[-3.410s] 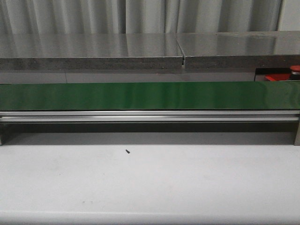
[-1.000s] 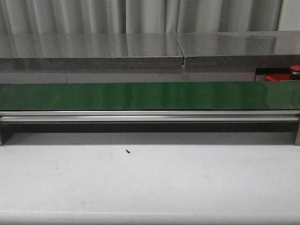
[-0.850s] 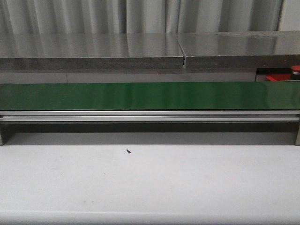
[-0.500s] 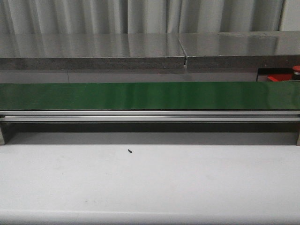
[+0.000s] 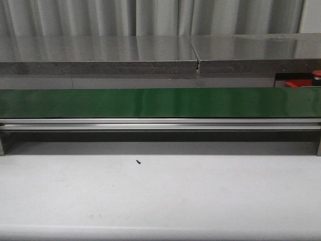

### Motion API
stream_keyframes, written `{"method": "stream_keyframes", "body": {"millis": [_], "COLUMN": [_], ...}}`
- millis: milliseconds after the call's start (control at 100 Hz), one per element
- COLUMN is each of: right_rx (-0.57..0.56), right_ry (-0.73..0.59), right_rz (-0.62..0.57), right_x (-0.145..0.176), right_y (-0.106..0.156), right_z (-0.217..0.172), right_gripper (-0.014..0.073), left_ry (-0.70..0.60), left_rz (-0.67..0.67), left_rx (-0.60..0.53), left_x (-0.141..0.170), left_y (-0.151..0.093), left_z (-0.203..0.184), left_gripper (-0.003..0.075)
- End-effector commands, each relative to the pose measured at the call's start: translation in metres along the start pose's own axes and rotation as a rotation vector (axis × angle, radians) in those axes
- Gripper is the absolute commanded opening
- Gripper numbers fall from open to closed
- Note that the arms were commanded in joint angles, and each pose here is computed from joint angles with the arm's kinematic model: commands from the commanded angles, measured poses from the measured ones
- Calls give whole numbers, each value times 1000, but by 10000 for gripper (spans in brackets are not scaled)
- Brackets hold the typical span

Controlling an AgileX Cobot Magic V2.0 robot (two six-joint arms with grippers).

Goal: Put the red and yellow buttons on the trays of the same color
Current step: 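Lower the yellow button onto the conveyor and open the left gripper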

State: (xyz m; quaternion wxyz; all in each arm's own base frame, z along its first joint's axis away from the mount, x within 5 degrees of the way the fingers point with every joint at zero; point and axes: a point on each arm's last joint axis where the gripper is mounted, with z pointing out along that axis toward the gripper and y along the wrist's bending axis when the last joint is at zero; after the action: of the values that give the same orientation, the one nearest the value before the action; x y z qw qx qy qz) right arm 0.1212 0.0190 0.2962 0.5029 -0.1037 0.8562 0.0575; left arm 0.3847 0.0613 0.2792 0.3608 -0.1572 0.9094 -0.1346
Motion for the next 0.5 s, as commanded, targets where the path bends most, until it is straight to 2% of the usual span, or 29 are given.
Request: {"method": "stream_keyframes", "body": {"millis": [0,200,300,390,440,490], "right_rx": [22,22,22,22,22,22], "right_ry": [-85,-85,-85,-85,-85,-85], "right_rz": [0,0,0,0,0,0], "right_x": [-13,-13,-13,-13,-13,-13], "right_y": [-2,-2,-2,-2,-2,-2], "right_z": [-5,-5,-5,-5,-5,-5], "right_gripper": [-97,-97,-97,-97,-97,-97], "left_ry": [-108,-84,-85,-83,-78,-77], "left_rz": [-15,-21,-4,7,7,0], "left_rx": [17,-1,-1,-1,8,20], "left_x": [-1,18,18,18,19,19], "left_y": [-12,-10,-10,-11,-11,-12], "left_z": [-13,0,0,0,0,0], "left_gripper": [-19,-16,50,218,351,519]}}
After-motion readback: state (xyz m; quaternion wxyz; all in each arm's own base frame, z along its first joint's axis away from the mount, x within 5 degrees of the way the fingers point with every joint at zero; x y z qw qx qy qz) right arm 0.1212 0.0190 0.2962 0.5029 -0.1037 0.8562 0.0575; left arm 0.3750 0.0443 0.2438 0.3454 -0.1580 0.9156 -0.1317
